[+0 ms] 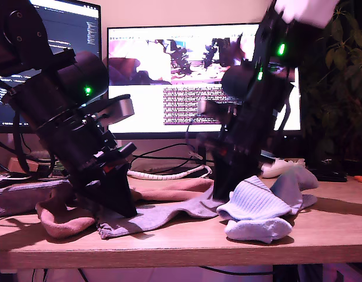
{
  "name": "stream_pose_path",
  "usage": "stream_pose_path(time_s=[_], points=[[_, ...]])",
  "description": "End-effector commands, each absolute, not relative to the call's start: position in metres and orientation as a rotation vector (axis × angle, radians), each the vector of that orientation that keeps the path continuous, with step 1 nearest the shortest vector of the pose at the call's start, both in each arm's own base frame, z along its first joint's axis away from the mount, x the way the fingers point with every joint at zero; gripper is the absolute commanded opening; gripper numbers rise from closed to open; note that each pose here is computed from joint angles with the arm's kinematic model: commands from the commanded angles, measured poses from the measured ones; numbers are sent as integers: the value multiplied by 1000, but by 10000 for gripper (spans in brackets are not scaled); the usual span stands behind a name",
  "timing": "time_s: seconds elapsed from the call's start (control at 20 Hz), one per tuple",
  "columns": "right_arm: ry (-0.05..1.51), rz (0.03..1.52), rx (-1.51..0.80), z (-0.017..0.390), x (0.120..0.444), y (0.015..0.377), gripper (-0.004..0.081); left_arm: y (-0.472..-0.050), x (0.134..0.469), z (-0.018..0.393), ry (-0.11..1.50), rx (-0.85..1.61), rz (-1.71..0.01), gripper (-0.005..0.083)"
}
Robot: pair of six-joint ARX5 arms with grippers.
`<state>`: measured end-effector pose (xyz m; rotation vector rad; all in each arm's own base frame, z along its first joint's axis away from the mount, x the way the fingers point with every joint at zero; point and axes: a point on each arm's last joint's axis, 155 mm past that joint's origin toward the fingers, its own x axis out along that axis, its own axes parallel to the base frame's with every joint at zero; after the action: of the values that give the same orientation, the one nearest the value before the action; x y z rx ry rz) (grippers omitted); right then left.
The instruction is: Pair up the socks based on colour and pattern, by placing them on top of one another
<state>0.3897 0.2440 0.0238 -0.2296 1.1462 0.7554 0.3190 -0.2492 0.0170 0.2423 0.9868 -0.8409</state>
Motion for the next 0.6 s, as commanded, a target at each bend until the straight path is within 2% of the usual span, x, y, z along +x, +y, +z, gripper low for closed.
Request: stream_pose_path(time_s=[0.0,0.25,0.55], points=[[1164,744,-255,11,391,242,-11,-245,302,-6,1081,234,-832,-19],[1152,722,-297,-4,402,236,-11,-252,281,-8,1151,189,-868,-19],[1073,722,-301,3,429,251,-11,-276,259,-3,1187,121,-941,-19]])
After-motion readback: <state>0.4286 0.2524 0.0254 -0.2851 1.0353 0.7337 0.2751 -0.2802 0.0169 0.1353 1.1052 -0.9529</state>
